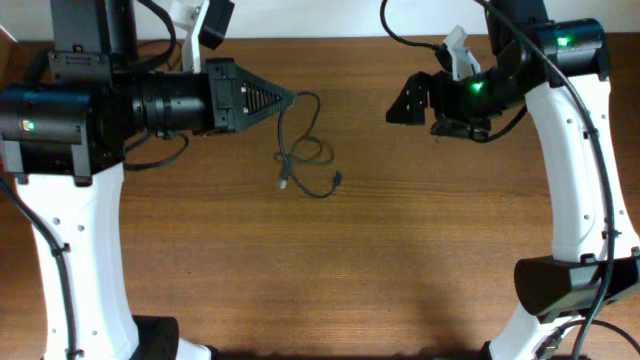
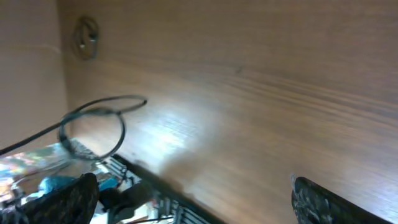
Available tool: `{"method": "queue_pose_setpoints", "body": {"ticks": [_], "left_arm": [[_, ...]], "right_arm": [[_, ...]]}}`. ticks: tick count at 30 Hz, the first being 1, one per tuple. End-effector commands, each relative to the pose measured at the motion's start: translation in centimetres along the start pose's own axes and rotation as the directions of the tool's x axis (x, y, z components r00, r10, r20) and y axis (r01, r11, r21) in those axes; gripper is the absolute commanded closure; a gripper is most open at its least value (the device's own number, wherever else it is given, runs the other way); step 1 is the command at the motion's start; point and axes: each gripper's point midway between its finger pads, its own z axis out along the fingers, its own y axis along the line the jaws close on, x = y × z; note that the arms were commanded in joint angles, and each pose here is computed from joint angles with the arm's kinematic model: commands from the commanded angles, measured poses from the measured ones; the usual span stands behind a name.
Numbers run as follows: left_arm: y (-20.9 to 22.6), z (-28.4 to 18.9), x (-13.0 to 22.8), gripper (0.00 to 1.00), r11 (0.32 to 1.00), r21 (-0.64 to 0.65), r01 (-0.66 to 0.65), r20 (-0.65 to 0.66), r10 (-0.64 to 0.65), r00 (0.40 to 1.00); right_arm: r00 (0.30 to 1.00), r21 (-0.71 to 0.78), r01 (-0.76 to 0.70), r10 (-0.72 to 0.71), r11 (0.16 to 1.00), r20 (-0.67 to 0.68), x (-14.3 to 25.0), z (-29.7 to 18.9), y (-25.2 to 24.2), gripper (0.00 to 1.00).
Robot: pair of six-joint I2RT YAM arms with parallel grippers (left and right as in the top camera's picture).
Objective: Untangle cables
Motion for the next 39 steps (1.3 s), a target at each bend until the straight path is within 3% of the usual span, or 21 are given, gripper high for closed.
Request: {"method": "queue_pose_setpoints", "body": {"ticks": [1,6,11,23,30,39], "left_arm": [[-1.5,-0.6,0.5,1.0,0.999,0.034,-0.025,0.004,0.025,1.0],[-1.5,-0.5,0.6,1.0,0.999,0.033,-0.022,0.002,0.022,1.0],[-1.5,-0.5,0.7,1.0,0.999,0.032,-0.015,-0.002,0.015,1.0],[-1.5,-0.5,0.7,1.0,0.999,0.032,0.007,-0.002,-0.007,1.0],[-1.5,-0.5,0.7,1.0,0.999,0.032,0.007,-0.002,-0.007,1.0],[-1.5,-0.5,0.7,1.0,0.999,0.032,0.007,-0.002,-0.007,1.0]], "right_arm": [[0.999,-0.057,0.019,-0.02,0.998,-0.025,0.5,0.7,1.8,0.02],[0.998,-0.055,0.045,-0.048,0.997,-0.044,0.9,1.6,2.8,0.01],[0.999,0.174,0.002,0.005,0.985,-0.04,1.2,1.9,-0.5,0.02],[0.999,0.173,-0.022,0.03,0.985,-0.045,1.4,2.1,-0.5,0.01],[0.992,0.175,0.002,0.019,0.985,-0.121,2.8,4.8,-0.2,0.02],[0.995,0.118,0.01,0.003,0.993,-0.103,2.2,5.9,1.2,0.02]]}}
